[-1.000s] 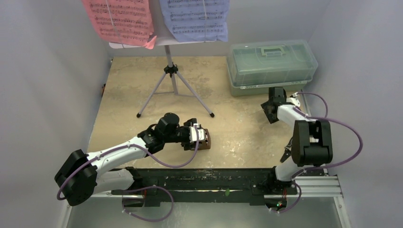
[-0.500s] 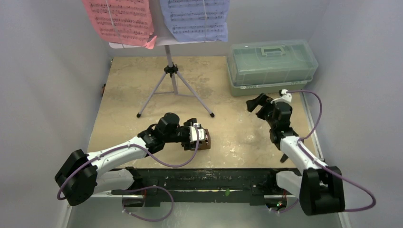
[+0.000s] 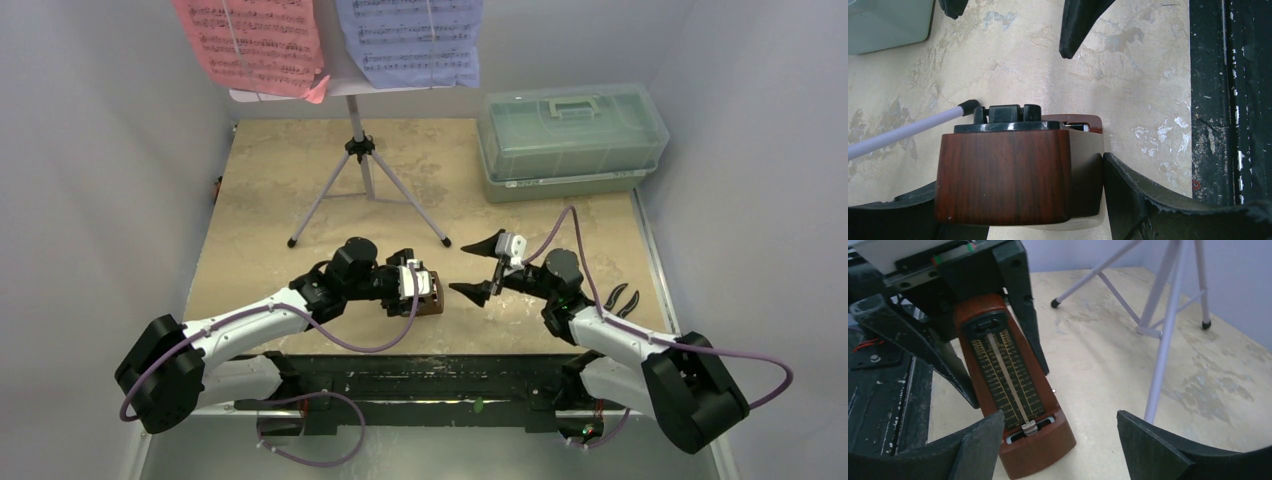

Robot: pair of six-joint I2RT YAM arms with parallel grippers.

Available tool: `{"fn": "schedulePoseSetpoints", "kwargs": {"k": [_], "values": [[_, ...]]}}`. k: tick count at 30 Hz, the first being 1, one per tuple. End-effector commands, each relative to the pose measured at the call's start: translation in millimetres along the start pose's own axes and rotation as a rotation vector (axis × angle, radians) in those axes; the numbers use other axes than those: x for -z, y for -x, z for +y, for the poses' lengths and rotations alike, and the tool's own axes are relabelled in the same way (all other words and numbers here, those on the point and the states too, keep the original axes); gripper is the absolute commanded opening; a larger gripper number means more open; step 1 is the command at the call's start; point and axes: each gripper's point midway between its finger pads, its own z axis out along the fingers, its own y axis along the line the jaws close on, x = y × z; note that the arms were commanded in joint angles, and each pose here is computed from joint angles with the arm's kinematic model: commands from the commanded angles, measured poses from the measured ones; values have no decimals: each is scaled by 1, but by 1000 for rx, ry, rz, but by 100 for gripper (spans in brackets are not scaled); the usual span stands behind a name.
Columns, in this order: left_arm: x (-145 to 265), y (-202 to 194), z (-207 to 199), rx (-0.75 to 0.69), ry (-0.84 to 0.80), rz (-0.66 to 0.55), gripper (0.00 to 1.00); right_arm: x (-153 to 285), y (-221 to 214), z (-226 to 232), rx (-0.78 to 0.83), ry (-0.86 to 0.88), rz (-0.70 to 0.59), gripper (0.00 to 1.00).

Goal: Set up the instrument practice props

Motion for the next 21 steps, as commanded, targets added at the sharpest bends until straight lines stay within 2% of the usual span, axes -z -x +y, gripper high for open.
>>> {"fn": "schedulePoseSetpoints", "kwargs": {"k": [1, 5, 14, 21], "values": [[3, 4, -3, -24, -4, -10, 28, -7, 19, 18, 222, 140, -78, 82], [3, 5, -3, -27, -6, -16, 28, -14, 6, 30, 217, 219, -39, 78], [2, 6, -5, -30, -13, -19, 27, -33, -11, 24, 241, 256, 5, 66], [2, 3, -6, -27, -14, -12, 26, -36, -36, 31, 201, 288, 47, 56]]}}
